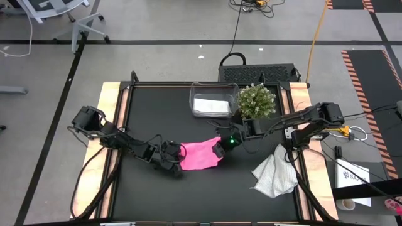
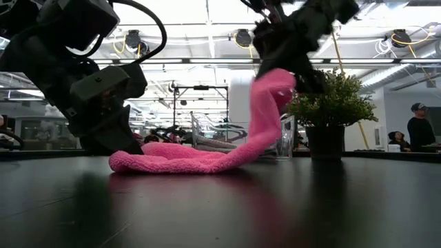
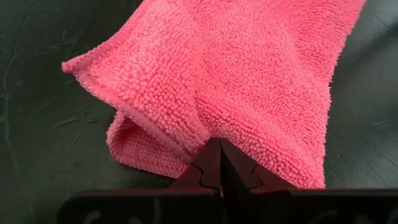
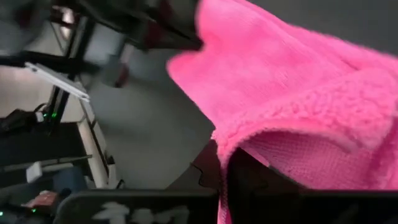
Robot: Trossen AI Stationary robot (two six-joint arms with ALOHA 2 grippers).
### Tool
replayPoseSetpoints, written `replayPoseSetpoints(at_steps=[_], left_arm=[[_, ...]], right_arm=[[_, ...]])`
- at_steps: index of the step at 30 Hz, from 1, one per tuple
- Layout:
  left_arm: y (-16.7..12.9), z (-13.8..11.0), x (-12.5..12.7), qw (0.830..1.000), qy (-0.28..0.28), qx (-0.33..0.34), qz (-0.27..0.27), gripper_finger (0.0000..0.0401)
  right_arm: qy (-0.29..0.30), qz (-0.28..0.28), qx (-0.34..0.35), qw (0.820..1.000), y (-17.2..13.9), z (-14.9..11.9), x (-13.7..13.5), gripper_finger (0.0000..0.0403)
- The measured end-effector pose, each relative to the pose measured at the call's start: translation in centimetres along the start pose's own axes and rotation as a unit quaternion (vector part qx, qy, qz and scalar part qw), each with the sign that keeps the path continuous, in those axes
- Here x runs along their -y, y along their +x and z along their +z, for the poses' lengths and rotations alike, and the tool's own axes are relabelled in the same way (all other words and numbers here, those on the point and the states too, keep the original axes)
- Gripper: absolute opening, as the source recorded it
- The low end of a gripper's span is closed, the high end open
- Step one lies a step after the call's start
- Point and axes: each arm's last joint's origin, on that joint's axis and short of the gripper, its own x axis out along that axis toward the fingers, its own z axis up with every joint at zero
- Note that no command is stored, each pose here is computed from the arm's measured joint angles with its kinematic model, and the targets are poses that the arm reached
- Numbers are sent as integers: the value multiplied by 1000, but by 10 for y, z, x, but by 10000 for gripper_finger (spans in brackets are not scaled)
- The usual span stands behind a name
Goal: Fold microfiber towels
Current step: Fold the pink towel
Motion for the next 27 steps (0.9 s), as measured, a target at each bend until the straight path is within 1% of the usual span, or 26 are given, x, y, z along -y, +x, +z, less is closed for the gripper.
replayPoseSetpoints(at_steps=[3, 6, 8, 12, 17, 22, 27], left_arm=[[1, 2, -1, 1000, -2, 3, -2, 1], [2, 4, -2, 1000, -4, 6, -1, 1], [2, 6, -3, 1000, -6, 8, 1, 1], [3, 7, -5, 1000, -8, 8, 3, 1], [3, 8, -5, 1000, -9, 8, 2, 1], [3, 8, -5, 1000, -9, 8, 2, 1], [3, 8, -5, 1000, -10, 8, 2, 1]], right_arm=[[-38, 7, 3, 999, 0, 9, -18, 0], [-70, 1, 0, 998, -1, 18, -34, 0], [-84, -8, -7, 996, -1, 22, -41, 0], [-98, -4, -18, 995, 4, 29, -50, 0], [-84, -5, -56, 995, 25, 33, -40, 0], [-75, -7, -92, 993, 57, 37, -24, 0], [-73, 24, -96, 992, 82, 43, -17, 0]])
